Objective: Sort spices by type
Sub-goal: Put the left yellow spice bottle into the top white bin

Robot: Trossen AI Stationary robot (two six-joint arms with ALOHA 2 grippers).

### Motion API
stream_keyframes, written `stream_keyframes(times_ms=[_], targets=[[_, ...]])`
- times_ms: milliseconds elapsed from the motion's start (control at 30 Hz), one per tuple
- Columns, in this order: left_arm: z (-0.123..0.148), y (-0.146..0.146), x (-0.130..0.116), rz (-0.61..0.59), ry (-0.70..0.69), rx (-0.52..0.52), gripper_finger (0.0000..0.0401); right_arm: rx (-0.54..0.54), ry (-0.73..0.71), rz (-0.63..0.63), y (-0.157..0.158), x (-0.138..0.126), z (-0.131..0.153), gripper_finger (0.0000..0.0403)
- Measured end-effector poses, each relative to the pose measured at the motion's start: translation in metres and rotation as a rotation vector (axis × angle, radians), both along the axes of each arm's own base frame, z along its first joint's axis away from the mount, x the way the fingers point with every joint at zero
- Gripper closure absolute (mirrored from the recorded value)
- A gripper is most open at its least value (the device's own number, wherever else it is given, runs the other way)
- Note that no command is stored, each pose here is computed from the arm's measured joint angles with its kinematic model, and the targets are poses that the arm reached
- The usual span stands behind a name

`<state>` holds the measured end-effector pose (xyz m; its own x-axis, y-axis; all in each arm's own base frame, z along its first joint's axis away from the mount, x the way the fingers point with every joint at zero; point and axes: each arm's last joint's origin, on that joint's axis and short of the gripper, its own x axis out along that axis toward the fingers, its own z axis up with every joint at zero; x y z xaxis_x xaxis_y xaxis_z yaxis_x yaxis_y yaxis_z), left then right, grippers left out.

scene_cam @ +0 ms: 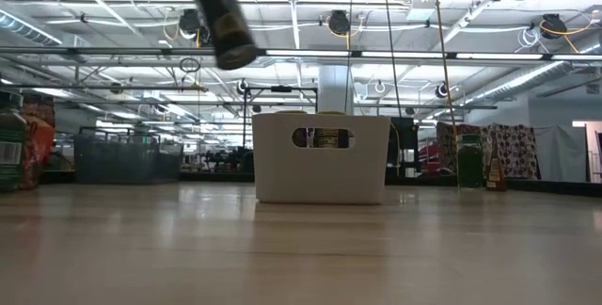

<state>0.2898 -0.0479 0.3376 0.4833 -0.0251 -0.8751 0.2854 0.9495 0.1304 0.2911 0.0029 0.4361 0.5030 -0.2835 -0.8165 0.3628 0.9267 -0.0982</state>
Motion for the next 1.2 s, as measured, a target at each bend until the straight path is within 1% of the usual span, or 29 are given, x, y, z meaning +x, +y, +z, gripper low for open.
stream_keyframes(times_ms=[100, 267, 367, 467, 600, 667, 733, 800, 867, 933, 1067, 1200], targets=[[0.000, 0.003, 0.010, -0.009, 0.012, 0.016, 0.0172, 0.024, 0.005, -0.042, 0.003, -0.015, -0.005, 0.0131], [-0.007, 0.011, 0.010, 0.017, 0.103, -0.005, 0.0172, 0.081, -0.013, -0.107, 0.010, -0.037, -0.028, 0.0131], [-0.010, 0.012, 0.007, 0.026, 0.157, 0.005, 0.0172, 0.123, -0.064, -0.136, 0.015, -0.044, -0.049, 0.0131], [-0.016, 0.012, 0.006, 0.044, 0.168, 0.002, 0.0172, 0.174, -0.145, -0.142, 0.024, -0.046, -0.069, 0.0131], [-0.038, 0.010, 0.001, 0.061, 0.229, 0.002, 0.0172, 0.260, -0.303, -0.064, 0.040, -0.033, -0.087, 0.0131], [-0.051, 0.010, 0.002, 0.072, 0.221, -0.008, 0.0172, 0.272, -0.381, 0.001, 0.049, -0.023, -0.091, 0.0131], [-0.067, 0.007, 0.001, 0.068, 0.240, -0.025, 0.0172, 0.275, -0.427, 0.067, 0.056, -0.011, -0.095, 0.0131], [-0.079, 0.005, 0.001, 0.063, 0.237, -0.037, 0.0172, 0.268, -0.430, 0.102, 0.061, -0.001, -0.101, 0.0131], [-0.087, 0.004, 0.002, 0.081, 0.210, -0.054, 0.0172, 0.275, -0.437, 0.114, 0.063, 0.006, -0.105, 0.0131], [-0.093, 0.005, 0.001, 0.102, 0.223, -0.061, 0.0172, 0.279, -0.428, 0.114, 0.065, 0.013, -0.111, 0.0131], [-0.099, 0.005, 0.003, 0.126, 0.184, -0.078, 0.0172, 0.283, -0.391, 0.110, 0.068, 0.024, -0.125, 0.0131], [-0.101, 0.004, 0.004, 0.141, 0.180, -0.086, 0.0172, 0.333, -0.365, 0.117, 0.071, 0.032, -0.135, 0.0131]])
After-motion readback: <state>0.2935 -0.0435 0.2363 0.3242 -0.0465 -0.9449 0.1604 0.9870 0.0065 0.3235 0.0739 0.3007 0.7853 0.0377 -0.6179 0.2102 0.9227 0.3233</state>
